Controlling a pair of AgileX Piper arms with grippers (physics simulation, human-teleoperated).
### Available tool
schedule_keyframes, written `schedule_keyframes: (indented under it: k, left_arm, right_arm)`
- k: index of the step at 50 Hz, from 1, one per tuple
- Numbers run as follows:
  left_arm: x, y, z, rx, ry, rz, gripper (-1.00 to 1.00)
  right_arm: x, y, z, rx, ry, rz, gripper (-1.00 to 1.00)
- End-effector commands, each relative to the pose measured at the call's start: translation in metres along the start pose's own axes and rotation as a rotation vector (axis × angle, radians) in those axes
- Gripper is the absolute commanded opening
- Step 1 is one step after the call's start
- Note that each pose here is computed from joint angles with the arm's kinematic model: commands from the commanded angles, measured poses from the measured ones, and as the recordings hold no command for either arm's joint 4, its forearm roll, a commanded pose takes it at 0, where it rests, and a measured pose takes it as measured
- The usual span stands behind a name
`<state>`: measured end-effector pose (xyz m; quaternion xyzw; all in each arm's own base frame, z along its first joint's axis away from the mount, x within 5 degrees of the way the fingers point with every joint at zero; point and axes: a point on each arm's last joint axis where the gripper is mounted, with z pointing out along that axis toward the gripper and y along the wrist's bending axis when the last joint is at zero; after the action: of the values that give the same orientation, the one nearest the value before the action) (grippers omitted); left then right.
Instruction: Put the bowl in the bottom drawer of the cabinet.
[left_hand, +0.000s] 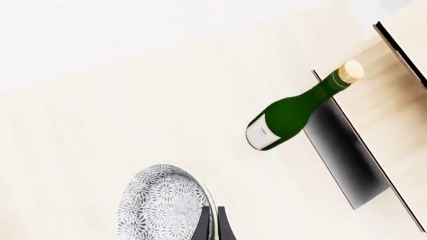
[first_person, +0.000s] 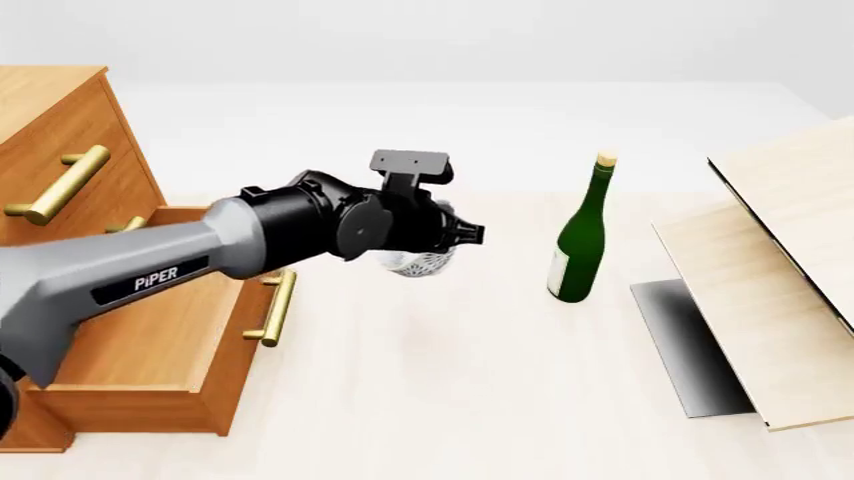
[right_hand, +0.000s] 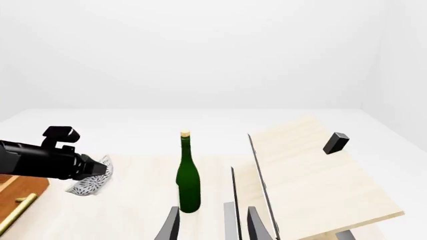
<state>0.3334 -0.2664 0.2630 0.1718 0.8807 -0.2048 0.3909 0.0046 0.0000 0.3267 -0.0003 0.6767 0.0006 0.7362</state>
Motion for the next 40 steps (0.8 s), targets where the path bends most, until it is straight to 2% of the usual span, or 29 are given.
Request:
schedule_keyframes:
  k: [1, 19, 40]
  left_arm:
    - [-0.01, 0.005, -0.02, 0.002, -0.065, 0.002, -1.0]
    - [-0.015, 0.002, -0.042, 0.018, -0.111, 0.018, -1.0]
    - [-0.02, 0.022, -0.062, -0.015, -0.171, -0.004, -1.0]
  right_arm:
    - [0.0, 0.0, 0.0, 0.0, 0.0, 0.0, 1.0]
    - [0.0, 0.0, 0.0, 0.0, 0.0, 0.0, 1.0]
    - [0.0, 0.0, 0.0, 0.0, 0.0, 0.0, 1.0]
